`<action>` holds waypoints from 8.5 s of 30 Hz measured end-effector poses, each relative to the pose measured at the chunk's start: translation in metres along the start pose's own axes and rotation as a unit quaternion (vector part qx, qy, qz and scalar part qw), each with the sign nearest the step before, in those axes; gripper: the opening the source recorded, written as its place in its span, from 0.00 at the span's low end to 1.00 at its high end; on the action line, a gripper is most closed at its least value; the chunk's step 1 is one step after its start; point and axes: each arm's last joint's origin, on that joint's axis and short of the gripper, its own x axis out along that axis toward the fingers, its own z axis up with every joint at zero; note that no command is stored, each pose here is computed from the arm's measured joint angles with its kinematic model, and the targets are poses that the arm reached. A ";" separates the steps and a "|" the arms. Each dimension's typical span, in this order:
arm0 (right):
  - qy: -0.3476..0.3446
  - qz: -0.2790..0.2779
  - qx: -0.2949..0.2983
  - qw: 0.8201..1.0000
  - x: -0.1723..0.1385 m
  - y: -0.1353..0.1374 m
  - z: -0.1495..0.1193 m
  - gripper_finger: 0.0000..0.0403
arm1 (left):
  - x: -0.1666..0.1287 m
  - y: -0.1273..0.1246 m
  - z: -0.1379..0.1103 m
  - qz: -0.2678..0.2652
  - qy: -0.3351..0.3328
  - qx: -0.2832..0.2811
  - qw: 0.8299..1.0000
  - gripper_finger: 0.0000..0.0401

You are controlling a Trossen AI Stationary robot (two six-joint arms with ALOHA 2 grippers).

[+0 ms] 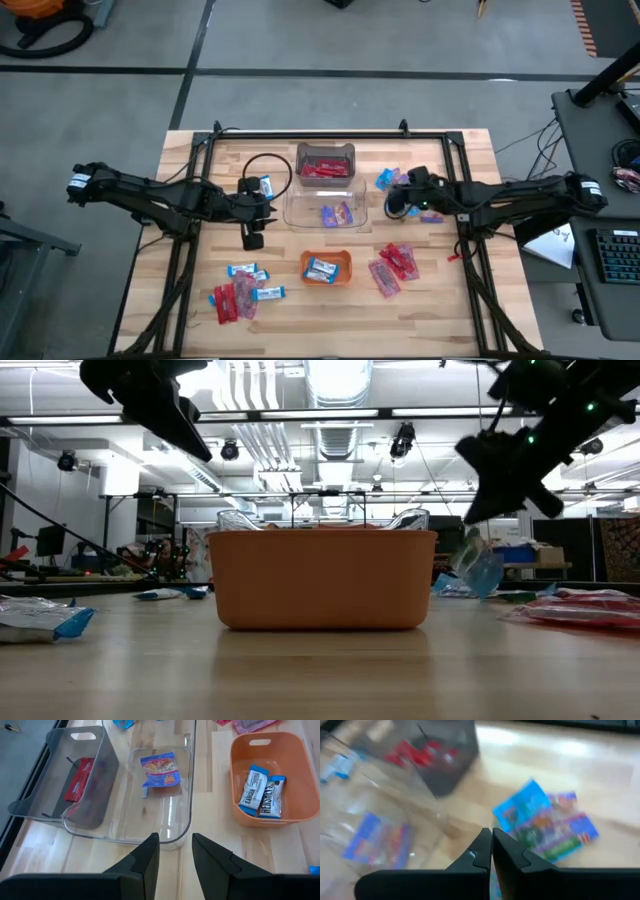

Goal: Sort candy
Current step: Put the blue candy into the clear transparent bin, then put the white chocolate bar into the orange bin

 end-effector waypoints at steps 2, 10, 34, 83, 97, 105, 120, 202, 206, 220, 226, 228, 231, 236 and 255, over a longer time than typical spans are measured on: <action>-0.019 0.016 -0.004 1.000 -0.005 0.003 0.005 0.02 | 0.000 0.000 0.000 0.000 -0.002 -0.001 1.000 0.25; -0.042 0.053 -0.023 0.997 -0.015 0.016 0.022 0.02 | 0.000 0.000 0.001 -0.001 -0.005 -0.009 1.000 0.25; 0.156 -0.167 -0.010 0.973 0.048 0.035 -0.002 0.05 | 0.014 -0.003 -0.022 0.003 0.032 -0.011 0.999 0.25; 0.226 -0.194 -0.040 0.954 0.101 0.023 -0.017 0.04 | 0.014 -0.003 -0.019 0.002 0.020 -0.010 1.000 0.25; 0.134 -0.125 -0.038 0.982 0.040 0.030 0.022 0.02 | 0.014 -0.003 -0.019 0.002 0.017 -0.011 1.000 0.25; 0.036 -0.049 -0.045 0.997 0.006 0.044 0.037 0.02 | 0.014 -0.003 -0.017 0.001 0.008 -0.014 1.000 0.25; -0.035 0.095 -0.082 0.991 0.032 0.095 0.029 0.03 | 0.014 -0.003 -0.017 0.001 0.010 -0.019 1.000 0.25; -0.041 0.104 -0.104 0.988 0.022 0.094 0.033 0.55 | 0.117 0.095 -0.111 0.212 0.265 -0.381 0.860 0.35; -0.037 0.109 -0.110 0.987 0.013 0.092 0.033 0.55 | 0.116 0.095 -0.110 0.210 0.264 -0.380 0.861 0.22; 0.105 0.209 -0.232 0.944 -0.046 0.092 -0.010 0.55 | 0.100 0.097 -0.103 0.203 0.237 -0.348 0.884 0.10; 0.101 0.227 -0.264 0.932 -0.061 0.097 -0.028 0.55 | 0.089 0.098 -0.095 0.197 0.208 -0.340 0.896 0.10; 0.088 0.219 -0.273 0.932 -0.064 0.097 -0.033 0.55 | 0.084 0.098 -0.093 0.195 0.197 -0.336 0.900 0.10; 0.077 0.210 -0.281 0.933 -0.066 0.095 -0.039 0.55 | 0.078 0.099 -0.089 0.193 0.181 -0.333 0.905 0.10; 0.070 0.198 -0.269 0.940 -0.062 0.090 -0.046 0.55 | 0.068 0.098 -0.084 0.190 0.154 -0.330 0.912 0.10; 0.063 0.226 -0.240 0.942 -0.043 0.074 -0.070 0.55 | 0.031 0.058 -0.053 0.056 0.024 -0.236 0.970 0.09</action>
